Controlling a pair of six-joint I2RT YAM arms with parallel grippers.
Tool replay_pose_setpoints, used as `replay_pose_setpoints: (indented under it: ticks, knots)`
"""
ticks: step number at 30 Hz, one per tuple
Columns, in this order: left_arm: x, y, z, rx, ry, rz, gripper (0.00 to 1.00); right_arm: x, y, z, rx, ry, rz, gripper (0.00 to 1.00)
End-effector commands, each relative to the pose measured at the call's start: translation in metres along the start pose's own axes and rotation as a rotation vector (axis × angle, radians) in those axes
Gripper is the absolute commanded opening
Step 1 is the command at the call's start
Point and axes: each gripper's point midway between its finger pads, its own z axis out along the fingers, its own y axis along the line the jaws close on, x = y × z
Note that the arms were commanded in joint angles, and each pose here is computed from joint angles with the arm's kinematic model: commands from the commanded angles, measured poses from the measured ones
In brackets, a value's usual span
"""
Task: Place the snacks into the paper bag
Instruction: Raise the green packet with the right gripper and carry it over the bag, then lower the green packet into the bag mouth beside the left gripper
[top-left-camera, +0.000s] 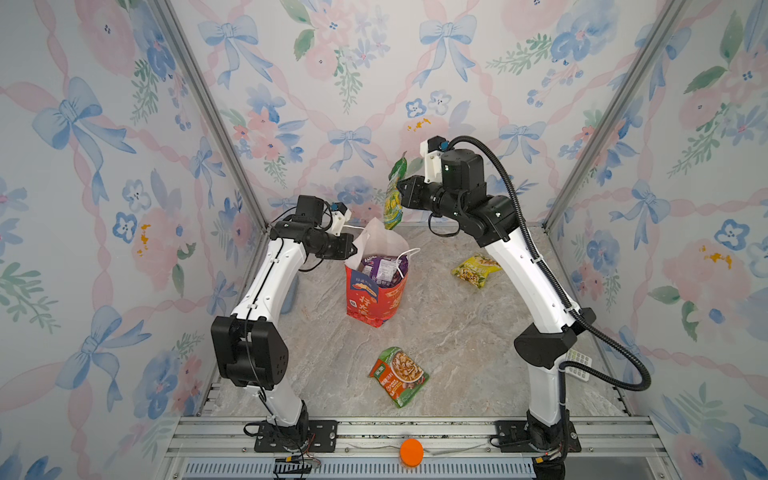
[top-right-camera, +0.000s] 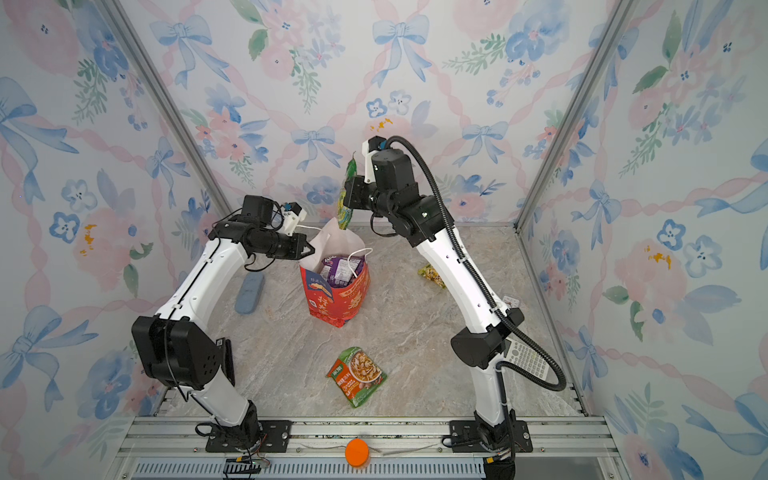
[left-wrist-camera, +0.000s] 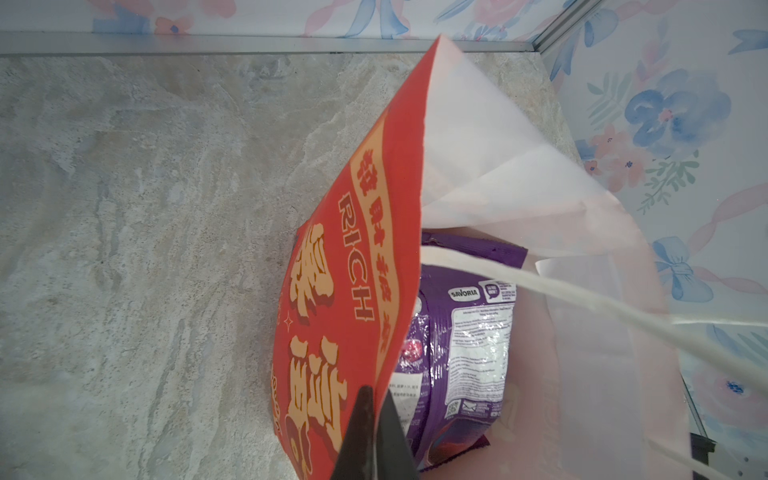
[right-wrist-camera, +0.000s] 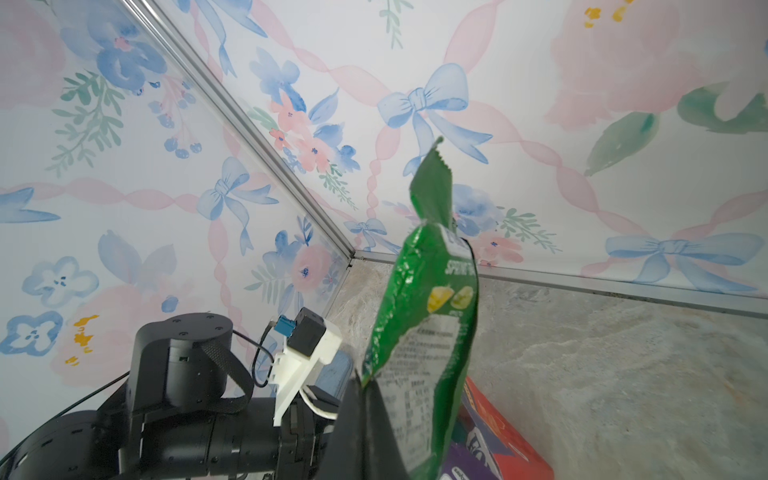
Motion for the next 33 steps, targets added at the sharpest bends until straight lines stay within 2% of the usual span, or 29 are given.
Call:
replay_pose_setpoints:
  ticks: [1, 13, 33]
  knots:
    - [0.016, 0.001, 0.007, 0.008, 0.055, -0.022, 0.0, 0.002, 0.022, -0.003, -0.057, 0.002, -0.014, 0.0]
    - [0.015, 0.002, 0.007, 0.008, 0.054, -0.024, 0.0, 0.056, 0.041, -0.005, -0.092, 0.108, -0.009, 0.0]
    - [0.015, 0.002, 0.007, 0.011, 0.054, -0.025, 0.0, 0.089, 0.039, -0.021, -0.077, 0.129, 0.031, 0.0]
